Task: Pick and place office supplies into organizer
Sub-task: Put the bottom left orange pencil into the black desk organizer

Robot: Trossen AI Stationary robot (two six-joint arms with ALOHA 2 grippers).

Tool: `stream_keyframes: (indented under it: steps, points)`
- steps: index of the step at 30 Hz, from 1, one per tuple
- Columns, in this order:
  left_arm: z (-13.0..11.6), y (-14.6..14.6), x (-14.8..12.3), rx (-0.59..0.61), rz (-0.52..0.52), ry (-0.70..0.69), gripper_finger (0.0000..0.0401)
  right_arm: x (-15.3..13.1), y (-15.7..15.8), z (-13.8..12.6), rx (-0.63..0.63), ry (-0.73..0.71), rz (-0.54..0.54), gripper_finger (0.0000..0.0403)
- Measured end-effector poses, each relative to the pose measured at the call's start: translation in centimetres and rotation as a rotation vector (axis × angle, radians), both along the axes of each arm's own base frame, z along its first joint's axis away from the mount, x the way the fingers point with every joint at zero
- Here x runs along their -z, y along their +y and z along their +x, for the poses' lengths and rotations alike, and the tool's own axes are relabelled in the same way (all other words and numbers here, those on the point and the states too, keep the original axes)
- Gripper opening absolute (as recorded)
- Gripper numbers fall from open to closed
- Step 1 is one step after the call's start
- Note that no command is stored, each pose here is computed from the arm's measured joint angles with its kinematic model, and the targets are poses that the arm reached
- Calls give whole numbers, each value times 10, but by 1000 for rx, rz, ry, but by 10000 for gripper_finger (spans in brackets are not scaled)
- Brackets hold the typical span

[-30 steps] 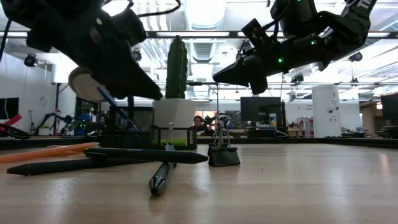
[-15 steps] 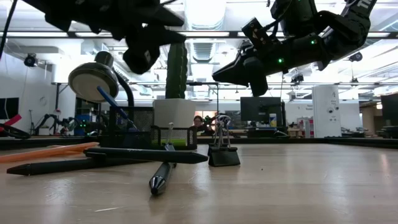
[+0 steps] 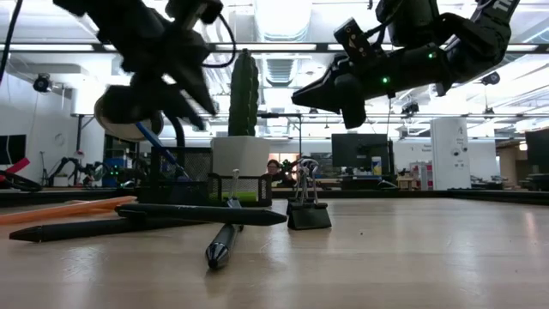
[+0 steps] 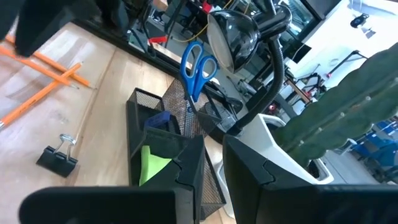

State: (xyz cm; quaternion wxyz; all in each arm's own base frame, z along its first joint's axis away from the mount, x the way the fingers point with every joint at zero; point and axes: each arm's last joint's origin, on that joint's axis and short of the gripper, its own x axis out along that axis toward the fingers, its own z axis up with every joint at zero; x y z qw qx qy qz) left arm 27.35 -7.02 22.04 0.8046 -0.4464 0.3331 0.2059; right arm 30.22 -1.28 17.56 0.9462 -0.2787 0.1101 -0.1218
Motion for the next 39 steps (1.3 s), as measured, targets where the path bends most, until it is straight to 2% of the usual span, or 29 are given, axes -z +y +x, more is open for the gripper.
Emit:
stream_keyframes:
  steps: [9,13,20,26,32,39]
  points:
    - [-12,-2,-8,-94,-97,320,86,0,0,0,0,0,0,47]
    - [-12,-5,4,-90,-124,404,86,0,0,0,0,2,0,47]
    - [-11,-9,34,-99,-148,684,86,0,0,0,1,4,0,47]
    - [-1,-12,44,-99,-147,723,86,0,0,0,1,3,0,47]
    - [-1,-13,53,-99,-153,778,86,-1,-1,1,4,-2,0,47]
    - [-2,-12,54,-103,-146,778,86,-1,-1,1,4,1,-7,47]
